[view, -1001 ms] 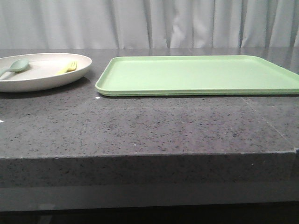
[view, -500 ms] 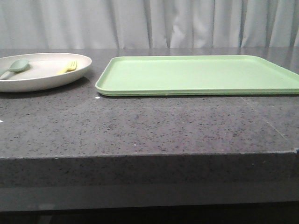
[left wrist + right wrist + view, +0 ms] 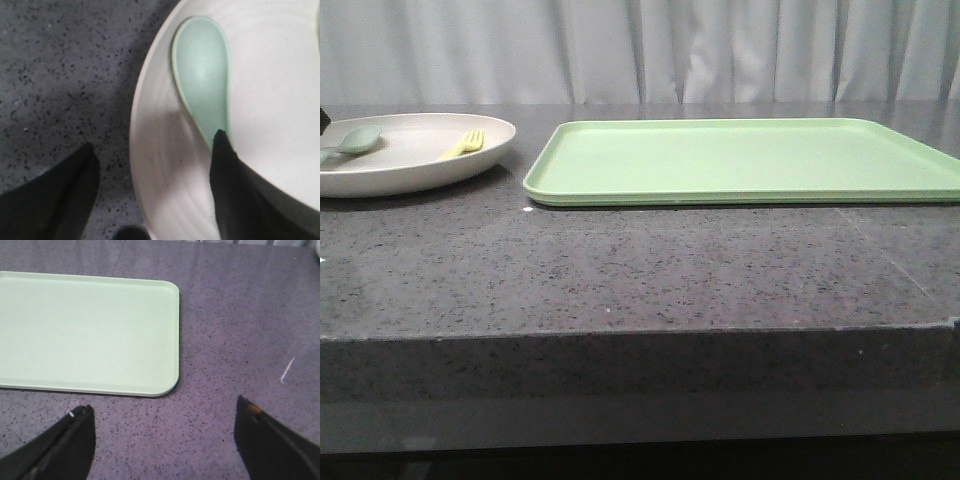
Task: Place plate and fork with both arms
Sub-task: 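Lower the left gripper to the cream plate rim and grasp it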
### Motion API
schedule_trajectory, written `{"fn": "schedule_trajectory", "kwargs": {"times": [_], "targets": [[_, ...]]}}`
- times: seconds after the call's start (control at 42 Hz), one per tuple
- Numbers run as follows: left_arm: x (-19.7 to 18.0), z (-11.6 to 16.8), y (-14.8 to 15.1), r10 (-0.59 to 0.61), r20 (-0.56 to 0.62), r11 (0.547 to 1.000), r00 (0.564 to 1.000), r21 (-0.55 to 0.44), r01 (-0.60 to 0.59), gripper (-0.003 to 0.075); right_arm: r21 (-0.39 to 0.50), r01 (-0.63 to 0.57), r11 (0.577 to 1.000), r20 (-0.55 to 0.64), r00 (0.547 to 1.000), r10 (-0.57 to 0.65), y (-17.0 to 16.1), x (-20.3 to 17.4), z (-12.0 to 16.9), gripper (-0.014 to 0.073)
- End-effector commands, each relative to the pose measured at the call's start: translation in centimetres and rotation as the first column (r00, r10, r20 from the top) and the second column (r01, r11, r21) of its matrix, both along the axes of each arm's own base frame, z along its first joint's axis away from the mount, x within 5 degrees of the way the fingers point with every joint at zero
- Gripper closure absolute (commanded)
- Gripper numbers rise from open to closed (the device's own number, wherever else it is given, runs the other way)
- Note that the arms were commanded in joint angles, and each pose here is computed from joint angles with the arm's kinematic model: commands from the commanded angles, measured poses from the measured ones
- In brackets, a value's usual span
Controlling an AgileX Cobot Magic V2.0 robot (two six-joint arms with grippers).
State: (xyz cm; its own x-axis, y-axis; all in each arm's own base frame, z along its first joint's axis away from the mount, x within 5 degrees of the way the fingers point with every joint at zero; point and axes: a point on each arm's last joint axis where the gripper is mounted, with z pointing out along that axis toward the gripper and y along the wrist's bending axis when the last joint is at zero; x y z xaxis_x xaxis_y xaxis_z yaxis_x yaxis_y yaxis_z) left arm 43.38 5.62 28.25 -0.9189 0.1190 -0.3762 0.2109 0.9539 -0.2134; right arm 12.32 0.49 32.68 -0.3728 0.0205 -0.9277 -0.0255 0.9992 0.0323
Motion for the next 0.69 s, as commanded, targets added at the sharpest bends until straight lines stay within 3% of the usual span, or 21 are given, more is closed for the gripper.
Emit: {"fn": "schedule_trajectory", "kwargs": {"times": [0.0,0.334,0.667], "targets": [[-0.3,2.7,-0.5,-0.006,0.076,1.0,0.997,-0.014,0.007,0.0316,-0.013,0.003,1.0,0.096,0.995,-0.001,-0.1,0.3,1.7,0.0002],[0.5,1.2,-0.2,-0.003,0.05,1.0,0.999,-0.001,0.003,0.04,-0.013,0.003,1.0,0.096,0.995,-0.001,-0.1,0.2,1.7,0.0002],[0.5,1.0,-0.2,-0.005,0.042,1.0,0.999,-0.003,0.005,0.071,-0.013,0.003,1.0,0.095,0.995,-0.001,-0.1,0.2,1.7,0.0002]]}}
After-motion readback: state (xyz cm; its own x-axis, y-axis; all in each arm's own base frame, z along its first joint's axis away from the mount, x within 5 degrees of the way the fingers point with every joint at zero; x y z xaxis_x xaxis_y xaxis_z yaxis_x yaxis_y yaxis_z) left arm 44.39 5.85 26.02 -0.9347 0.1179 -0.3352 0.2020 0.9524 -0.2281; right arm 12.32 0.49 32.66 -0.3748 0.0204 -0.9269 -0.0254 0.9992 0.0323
